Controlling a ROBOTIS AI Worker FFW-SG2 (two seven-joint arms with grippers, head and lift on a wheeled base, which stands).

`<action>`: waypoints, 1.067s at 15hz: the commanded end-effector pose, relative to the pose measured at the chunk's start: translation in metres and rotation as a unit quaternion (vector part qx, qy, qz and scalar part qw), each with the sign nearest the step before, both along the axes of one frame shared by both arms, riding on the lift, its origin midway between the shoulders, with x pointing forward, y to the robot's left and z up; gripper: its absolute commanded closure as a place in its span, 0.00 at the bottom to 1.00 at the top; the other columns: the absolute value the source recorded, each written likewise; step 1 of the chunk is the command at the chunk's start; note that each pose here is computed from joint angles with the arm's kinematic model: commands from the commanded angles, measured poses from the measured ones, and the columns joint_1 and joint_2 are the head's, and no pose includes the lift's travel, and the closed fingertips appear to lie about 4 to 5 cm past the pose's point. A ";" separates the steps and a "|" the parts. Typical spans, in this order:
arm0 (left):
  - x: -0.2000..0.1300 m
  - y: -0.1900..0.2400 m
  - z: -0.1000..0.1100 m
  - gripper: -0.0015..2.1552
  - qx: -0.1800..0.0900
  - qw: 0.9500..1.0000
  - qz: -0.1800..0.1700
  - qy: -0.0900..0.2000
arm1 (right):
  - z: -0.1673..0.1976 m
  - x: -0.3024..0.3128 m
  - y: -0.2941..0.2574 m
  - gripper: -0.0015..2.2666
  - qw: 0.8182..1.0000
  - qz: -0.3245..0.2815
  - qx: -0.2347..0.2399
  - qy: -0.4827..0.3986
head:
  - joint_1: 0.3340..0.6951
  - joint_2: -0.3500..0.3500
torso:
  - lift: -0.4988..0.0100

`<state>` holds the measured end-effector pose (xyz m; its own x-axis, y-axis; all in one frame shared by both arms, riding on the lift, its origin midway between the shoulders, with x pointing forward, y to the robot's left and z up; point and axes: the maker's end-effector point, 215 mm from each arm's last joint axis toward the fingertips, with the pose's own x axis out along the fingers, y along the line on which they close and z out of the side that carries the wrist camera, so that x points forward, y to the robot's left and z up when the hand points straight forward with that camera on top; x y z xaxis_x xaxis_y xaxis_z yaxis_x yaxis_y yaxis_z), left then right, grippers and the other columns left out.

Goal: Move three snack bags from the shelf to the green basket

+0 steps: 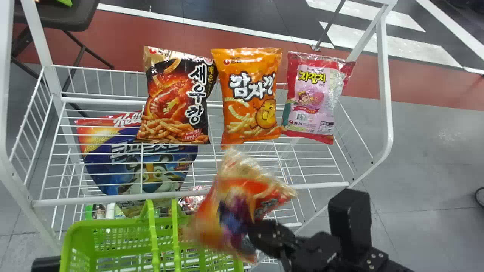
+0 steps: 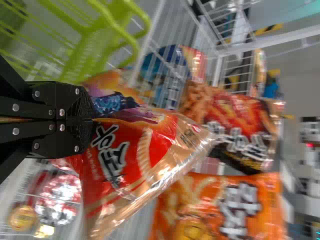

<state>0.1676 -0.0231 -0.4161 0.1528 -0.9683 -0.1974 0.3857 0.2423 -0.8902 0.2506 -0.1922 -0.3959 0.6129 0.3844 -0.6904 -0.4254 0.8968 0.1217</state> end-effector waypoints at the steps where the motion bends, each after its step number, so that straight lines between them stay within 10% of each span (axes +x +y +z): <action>1: 0.001 0.004 0.003 0.80 -0.002 1.000 0.004 -0.002 | -0.028 -0.030 0.007 0.98 0.997 -0.004 0.031 0.071 | 1.00 0.00 | 0.89; 9: -0.001 -0.005 0.008 0.80 -0.006 1.000 0.001 -0.005 | -0.068 -0.029 0.070 0.98 0.979 0.025 0.162 0.120 | 1.00 0.00 | 0.89; 11: -0.002 -0.005 0.008 0.80 -0.005 1.000 0.002 -0.005 | -0.076 -0.037 0.066 0.70 0.977 0.021 0.156 0.144 | 1.00 0.00 | 0.89; 13: -0.001 -0.004 0.008 0.80 -0.006 1.000 0.003 -0.005 | -0.078 -0.037 0.054 0.01 0.978 0.013 0.149 0.145 | 1.00 0.00 | 0.89; 16: -0.001 -0.005 0.007 0.80 -0.006 1.000 0.000 -0.004 | -0.056 -0.012 0.047 0.01 0.980 -0.002 0.176 0.093 | 1.00 0.00 | 0.89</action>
<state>0.1666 -0.0275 -0.4091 0.1570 -0.9700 -0.1853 0.3931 0.2336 -0.8893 0.2267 -0.1435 -0.4627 0.4483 0.6131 -0.6505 -0.3542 0.7900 0.5005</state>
